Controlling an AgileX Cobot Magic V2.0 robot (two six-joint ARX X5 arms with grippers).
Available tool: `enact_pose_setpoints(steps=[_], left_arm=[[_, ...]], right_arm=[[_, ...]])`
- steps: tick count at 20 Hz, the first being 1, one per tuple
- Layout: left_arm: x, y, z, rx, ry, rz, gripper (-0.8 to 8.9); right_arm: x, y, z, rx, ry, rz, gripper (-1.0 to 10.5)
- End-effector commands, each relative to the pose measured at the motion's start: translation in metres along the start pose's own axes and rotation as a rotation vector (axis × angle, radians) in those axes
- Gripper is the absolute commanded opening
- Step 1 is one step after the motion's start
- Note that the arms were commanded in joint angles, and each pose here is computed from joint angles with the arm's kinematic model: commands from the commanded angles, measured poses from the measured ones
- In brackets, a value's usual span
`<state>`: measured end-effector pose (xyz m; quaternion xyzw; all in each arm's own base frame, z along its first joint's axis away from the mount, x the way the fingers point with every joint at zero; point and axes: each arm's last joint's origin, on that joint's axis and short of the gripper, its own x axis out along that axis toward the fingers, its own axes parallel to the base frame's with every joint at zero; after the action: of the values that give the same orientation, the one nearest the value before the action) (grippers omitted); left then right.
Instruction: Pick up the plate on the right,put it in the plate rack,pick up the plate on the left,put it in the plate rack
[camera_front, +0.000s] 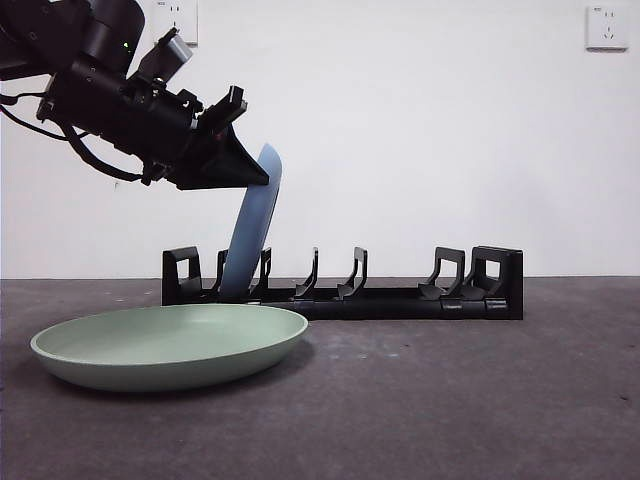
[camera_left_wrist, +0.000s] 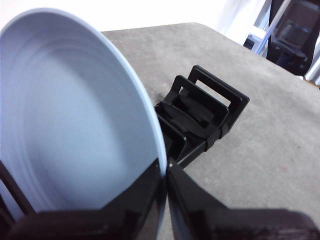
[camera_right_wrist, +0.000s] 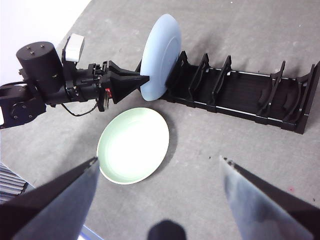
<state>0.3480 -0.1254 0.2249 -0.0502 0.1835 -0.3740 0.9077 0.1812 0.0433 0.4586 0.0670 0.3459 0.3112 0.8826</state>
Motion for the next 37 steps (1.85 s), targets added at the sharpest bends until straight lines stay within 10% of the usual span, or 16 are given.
enact_pose_setpoints(steps=[1, 5, 19, 26, 37], left_arm=[[0.001, 0.001, -0.003, 0.021, 0.014, 0.009, 0.02], [0.001, -0.001, 0.001, 0.009, 0.018, -0.019, 1.7], [-0.089, -0.055, 0.067, 0.08, 0.064, -0.053, 2.9], [-0.215, -0.122, 0.067, 0.441, 0.106, -0.036, 2.91], [-0.289, -0.154, 0.026, 0.594, 0.321, 0.101, 3.07]], right_arm=[[0.006, -0.004, 0.0, 0.002, 0.023, 0.0, 4.1], [0.012, -0.007, 0.001, 0.013, 0.051, 0.0, 4.1], [0.049, -0.024, 0.009, 0.054, 0.148, 0.015, 4.1], [0.169, -0.02, -0.005, 0.025, 0.346, 0.132, 4.1], [0.332, -0.019, -0.073, 0.068, 0.545, 0.156, 4.1]])
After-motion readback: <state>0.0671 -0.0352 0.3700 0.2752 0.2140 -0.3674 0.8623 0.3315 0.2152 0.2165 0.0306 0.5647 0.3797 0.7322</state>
